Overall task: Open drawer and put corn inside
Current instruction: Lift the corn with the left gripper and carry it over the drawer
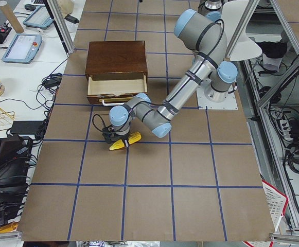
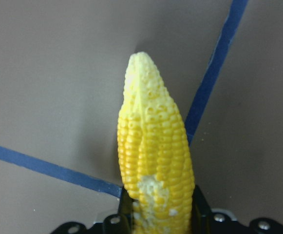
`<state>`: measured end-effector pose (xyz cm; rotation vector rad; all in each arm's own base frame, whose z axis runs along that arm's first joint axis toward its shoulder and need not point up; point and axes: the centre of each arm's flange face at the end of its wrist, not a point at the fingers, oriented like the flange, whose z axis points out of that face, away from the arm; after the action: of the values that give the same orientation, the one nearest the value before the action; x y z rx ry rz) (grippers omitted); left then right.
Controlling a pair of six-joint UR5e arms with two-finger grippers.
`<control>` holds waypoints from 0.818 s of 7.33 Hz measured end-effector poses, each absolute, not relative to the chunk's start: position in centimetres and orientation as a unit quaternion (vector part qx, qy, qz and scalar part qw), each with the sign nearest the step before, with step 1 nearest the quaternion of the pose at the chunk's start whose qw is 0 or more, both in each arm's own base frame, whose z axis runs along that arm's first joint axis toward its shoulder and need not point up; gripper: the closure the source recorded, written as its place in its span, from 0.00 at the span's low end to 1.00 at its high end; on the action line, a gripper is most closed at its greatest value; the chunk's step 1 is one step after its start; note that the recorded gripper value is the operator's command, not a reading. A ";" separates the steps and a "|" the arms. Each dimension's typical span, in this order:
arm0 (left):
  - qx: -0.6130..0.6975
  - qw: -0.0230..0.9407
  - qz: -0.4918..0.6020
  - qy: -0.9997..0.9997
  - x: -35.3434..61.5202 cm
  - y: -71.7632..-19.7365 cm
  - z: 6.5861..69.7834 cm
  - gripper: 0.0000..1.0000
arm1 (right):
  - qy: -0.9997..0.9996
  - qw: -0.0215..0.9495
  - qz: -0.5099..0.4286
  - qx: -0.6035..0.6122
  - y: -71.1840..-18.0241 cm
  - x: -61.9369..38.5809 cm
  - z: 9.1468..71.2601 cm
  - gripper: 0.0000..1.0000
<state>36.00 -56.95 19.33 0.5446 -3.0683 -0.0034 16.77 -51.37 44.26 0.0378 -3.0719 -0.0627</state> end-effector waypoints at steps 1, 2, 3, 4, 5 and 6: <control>0.164 0.006 -0.002 -0.986 35.9 -56.9 20.1 1.00 | -0.999 0.034 -0.020 0.012 -51.4 16.8 44.3 0.00; 0.152 -0.003 -0.006 -0.988 35.7 -56.8 21.0 1.00 | -0.999 0.034 -0.020 0.012 -51.4 16.8 44.3 0.00; 0.141 -0.005 -0.012 -0.990 35.5 -56.7 22.5 1.00 | -0.999 0.034 -0.020 0.012 -51.4 16.8 44.3 0.00; 0.131 -0.001 -0.021 -0.991 35.2 -56.8 25.2 1.00 | -0.999 0.034 -0.020 0.012 -51.4 16.8 44.3 0.00; 0.113 0.006 -0.026 -0.993 34.8 -57.1 28.6 1.00 | -0.999 0.034 -0.020 0.012 -51.4 16.8 44.3 0.00; 0.084 0.009 -0.025 -0.996 33.7 -58.0 32.0 1.00 | -0.999 0.034 -0.020 0.012 -51.4 16.8 44.3 0.00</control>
<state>33.66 -58.00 32.00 0.2614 -3.1113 -0.0782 16.77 -51.37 44.26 0.0378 -3.0719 -0.0626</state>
